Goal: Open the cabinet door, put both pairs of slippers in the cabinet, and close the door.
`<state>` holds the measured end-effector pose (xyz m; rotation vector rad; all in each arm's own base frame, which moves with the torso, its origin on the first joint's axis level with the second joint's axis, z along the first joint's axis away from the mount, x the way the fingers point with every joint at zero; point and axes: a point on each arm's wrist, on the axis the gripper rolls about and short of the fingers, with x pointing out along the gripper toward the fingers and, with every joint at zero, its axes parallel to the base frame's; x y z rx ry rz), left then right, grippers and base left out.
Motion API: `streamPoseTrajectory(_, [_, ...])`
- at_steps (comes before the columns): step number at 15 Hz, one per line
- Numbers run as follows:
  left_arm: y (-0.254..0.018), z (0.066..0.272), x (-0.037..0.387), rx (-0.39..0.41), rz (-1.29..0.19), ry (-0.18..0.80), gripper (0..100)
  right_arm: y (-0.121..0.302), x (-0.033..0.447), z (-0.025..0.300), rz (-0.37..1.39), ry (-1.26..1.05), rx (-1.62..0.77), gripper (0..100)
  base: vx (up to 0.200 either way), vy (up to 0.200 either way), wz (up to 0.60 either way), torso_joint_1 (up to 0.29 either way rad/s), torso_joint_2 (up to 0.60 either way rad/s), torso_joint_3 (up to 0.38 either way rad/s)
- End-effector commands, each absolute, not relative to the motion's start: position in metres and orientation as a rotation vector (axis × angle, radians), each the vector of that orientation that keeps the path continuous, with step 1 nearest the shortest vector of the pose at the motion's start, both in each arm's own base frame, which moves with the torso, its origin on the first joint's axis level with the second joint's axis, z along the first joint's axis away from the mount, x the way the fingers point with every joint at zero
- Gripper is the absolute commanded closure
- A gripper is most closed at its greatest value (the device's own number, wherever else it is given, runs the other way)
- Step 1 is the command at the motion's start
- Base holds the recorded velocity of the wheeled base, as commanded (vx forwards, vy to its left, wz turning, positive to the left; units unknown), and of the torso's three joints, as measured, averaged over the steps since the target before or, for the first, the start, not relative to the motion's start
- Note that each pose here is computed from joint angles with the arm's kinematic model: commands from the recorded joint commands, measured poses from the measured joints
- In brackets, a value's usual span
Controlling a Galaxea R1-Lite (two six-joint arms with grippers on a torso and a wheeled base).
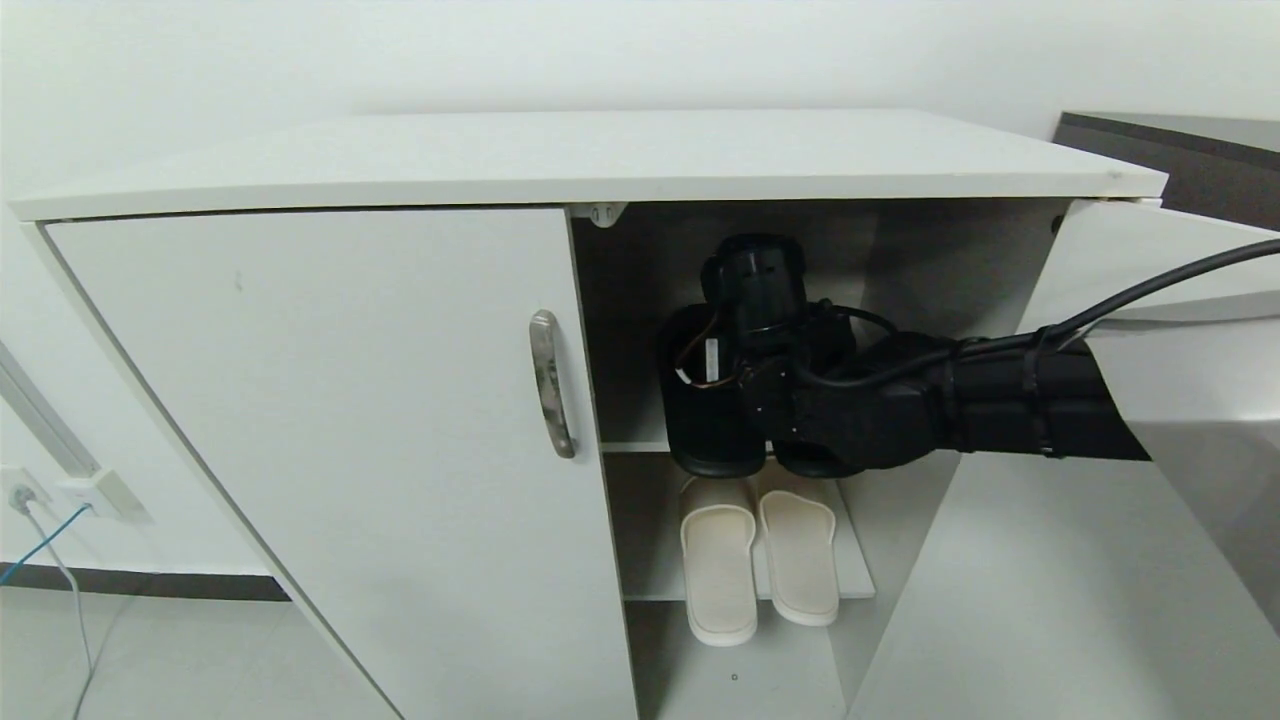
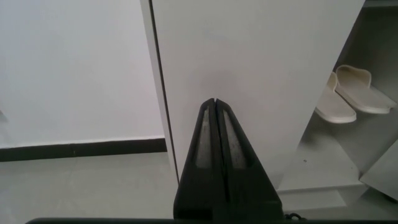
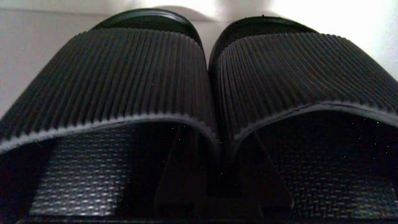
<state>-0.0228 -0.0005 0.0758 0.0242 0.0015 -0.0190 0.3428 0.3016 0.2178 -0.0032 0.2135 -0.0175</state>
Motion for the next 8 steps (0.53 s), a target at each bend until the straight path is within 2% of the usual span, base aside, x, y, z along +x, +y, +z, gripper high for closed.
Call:
streamPoseTrajectory(1, [-0.001, 0.076, -0.023, 0.025, -0.018, 0.001, 100, 0.301, 0.351, 0.212, -0.033, 0.225, -0.009, 100, 0.0, 0.0, 0.0, 0.0, 0.0, 0.0])
streamPoseTrajectory(4, [-0.001, 0.076, -0.023, 0.023, -0.018, 0.001, 100, 0.301, 0.351, 0.211, -0.037, 0.241, -0.01, 100, 0.0, 0.0, 0.0, 0.0, 0.0, 0.0])
streamPoseTrajectory(5, [-0.001, 0.076, -0.023, 0.025, -0.018, 0.001, 100, 0.301, 0.35, 0.211, -0.038, 0.243, -0.006, 0, 0.0, 0.0, 0.0, 0.0, 0.0, 0.0])
streamPoseTrajectory(8, [-0.001, 0.076, -0.023, 0.023, -0.018, 0.001, 100, 0.297, 0.34, 0.216, -0.033, 0.265, -0.006, 0, 0.0, 0.0, 0.0, 0.0, 0.0, 0.0])
